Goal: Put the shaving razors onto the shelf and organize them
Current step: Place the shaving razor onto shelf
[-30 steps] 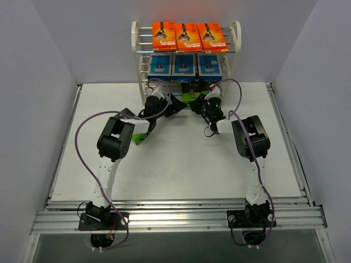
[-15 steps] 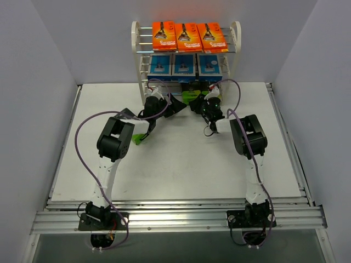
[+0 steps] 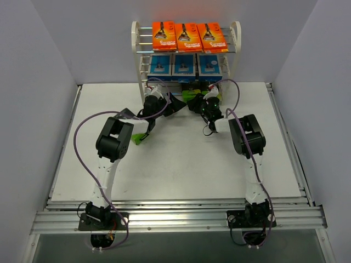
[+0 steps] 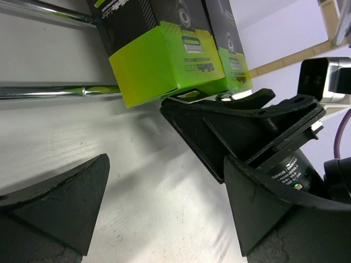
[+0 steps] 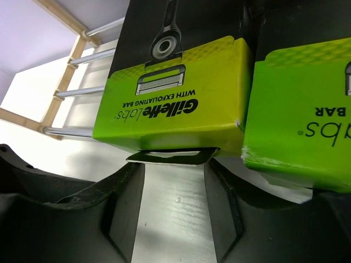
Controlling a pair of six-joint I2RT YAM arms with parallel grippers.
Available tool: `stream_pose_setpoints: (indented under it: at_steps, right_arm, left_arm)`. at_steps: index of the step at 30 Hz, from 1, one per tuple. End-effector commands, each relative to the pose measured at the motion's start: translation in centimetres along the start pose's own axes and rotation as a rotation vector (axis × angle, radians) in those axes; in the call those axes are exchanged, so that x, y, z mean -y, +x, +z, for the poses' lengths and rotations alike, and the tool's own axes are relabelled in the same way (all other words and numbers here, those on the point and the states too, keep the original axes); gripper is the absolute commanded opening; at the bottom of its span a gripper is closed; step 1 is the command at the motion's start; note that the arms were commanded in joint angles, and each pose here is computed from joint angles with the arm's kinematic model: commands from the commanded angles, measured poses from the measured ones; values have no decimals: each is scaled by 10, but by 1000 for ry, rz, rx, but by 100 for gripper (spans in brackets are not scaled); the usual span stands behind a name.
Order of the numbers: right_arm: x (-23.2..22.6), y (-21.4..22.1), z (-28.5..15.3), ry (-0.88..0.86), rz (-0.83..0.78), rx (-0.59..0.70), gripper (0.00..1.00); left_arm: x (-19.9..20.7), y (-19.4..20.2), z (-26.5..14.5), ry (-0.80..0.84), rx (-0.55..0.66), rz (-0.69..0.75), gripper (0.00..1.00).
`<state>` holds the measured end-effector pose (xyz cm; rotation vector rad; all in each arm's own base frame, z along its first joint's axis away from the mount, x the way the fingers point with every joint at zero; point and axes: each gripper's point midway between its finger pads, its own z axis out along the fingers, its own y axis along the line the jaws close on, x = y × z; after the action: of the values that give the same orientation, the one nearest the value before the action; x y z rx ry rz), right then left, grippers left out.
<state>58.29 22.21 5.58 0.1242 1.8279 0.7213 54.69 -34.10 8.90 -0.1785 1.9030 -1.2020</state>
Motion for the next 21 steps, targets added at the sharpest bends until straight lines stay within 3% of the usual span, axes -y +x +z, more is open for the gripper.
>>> stream_pose_setpoints:
  at_steps: [1, 12, 21]
  right_arm:
    - [-23, -32, 10, -57, -15, 103, 43]
    - [-27, -32, 8, -59, -13, 97, 45]
    - [-40, -32, -41, -66, -10, 91, 50]
  left_arm:
    - [44, -36, -9, 94, 79, 51, 94]
    - [48, -41, -16, 85, 90, 57, 94]
    - [61, -40, -52, 22, 104, 60, 94]
